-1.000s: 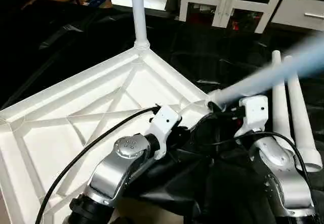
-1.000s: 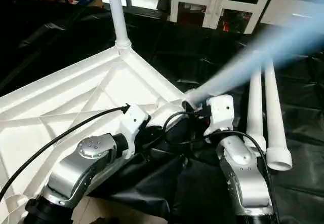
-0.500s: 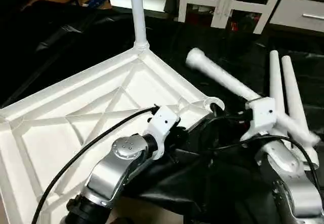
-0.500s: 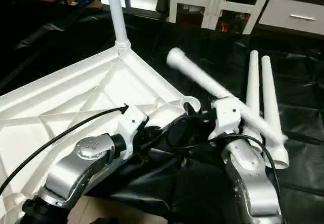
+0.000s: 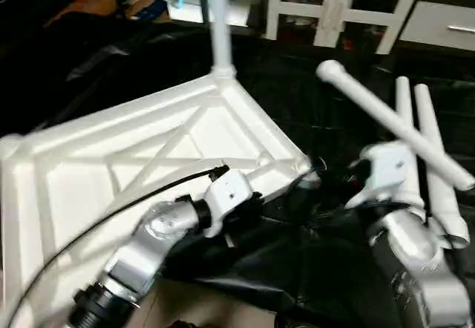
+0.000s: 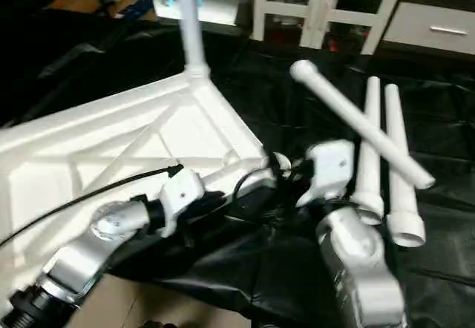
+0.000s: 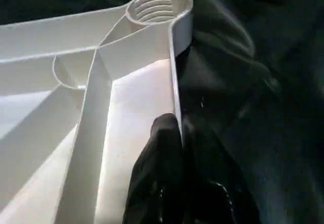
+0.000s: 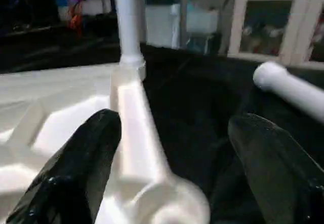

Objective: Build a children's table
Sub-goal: Insert table leg to table base

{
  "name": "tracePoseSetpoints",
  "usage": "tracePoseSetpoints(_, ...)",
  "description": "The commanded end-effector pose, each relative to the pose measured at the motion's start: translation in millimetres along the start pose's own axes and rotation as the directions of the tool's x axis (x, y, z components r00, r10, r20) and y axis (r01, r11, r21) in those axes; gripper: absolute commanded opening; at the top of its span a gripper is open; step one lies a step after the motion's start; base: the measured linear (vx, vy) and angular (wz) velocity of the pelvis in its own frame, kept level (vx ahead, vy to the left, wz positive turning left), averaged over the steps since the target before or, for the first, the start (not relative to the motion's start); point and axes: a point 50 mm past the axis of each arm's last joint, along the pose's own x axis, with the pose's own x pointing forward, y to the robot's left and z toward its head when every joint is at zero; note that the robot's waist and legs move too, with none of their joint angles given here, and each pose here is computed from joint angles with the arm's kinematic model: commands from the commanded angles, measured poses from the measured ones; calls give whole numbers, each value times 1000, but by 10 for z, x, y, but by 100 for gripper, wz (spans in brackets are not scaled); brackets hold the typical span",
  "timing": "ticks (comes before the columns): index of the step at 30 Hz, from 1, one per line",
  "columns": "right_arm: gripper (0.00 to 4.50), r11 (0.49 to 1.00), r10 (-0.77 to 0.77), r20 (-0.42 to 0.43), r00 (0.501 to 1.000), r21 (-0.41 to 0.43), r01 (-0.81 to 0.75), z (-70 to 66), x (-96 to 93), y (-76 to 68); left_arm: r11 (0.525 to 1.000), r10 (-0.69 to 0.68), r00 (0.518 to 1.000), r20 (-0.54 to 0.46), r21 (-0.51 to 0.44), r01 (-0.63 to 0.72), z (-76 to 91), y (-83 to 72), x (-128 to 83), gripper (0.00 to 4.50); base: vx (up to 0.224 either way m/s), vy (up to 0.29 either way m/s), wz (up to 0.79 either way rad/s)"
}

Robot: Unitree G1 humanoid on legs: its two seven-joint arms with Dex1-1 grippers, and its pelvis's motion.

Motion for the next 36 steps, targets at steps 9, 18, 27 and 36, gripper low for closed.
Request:
tracePoseSetpoints(9, 448, 991, -124, -45, 991, -56, 121, 39, 31, -241, 973, -219, 971, 93, 96, 210, -33, -154, 25, 0, 0, 0, 0)
tracePoseSetpoints(18, 448, 971, -230, -50, 972, -81, 226, 146, 142, -562, 981, -145, 963, 227, 163, 110, 117, -1, 62, 0, 0, 0, 0)
tracePoseSetpoints(27, 450, 946, -316, -264, 911, -166, 280, 124, 395, -1251, 990, -115, 945, 305, 110, 85, 261, 211, -41, 32, 0, 0, 0)
tracePoseSetpoints(36, 450, 961, -252, -386, 888, -205, 184, 327, 584, -1686, 989, -125, 917, 378, -27, 146, 427, 329, -263, 106, 0, 0, 0)
